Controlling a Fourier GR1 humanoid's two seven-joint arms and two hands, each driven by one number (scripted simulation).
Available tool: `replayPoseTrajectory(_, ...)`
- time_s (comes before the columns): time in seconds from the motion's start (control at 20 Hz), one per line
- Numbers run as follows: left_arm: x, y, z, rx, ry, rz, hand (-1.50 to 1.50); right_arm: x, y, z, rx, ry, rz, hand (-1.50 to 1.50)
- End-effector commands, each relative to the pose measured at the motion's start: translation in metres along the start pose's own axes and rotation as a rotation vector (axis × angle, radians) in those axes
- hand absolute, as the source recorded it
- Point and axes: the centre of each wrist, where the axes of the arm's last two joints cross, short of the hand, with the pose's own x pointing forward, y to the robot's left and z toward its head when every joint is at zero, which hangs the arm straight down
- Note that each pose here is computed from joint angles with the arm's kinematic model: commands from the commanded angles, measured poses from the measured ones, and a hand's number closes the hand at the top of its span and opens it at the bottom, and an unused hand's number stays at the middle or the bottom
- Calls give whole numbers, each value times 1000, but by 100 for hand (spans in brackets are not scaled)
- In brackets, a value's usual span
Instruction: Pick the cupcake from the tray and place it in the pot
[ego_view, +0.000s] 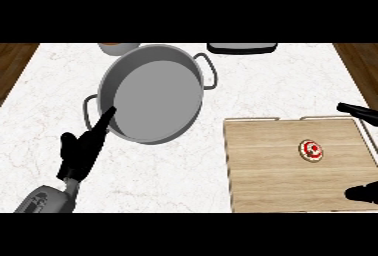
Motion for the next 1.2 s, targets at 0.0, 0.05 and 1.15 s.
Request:
replayPoseTrajectory(0.0,-11,-12,-2,-67,50,25,0,27,-28,-12,104,178,96,-150)
replayPoseTrajectory(0.05,-15,-4,0,-63,71,31,0,34,-31,-8,142,214,79,-150)
replayPoseTrajectory(1.15,-28,-14,-2,-87,47,34,0,-51,1,-20,446,574,128,-150)
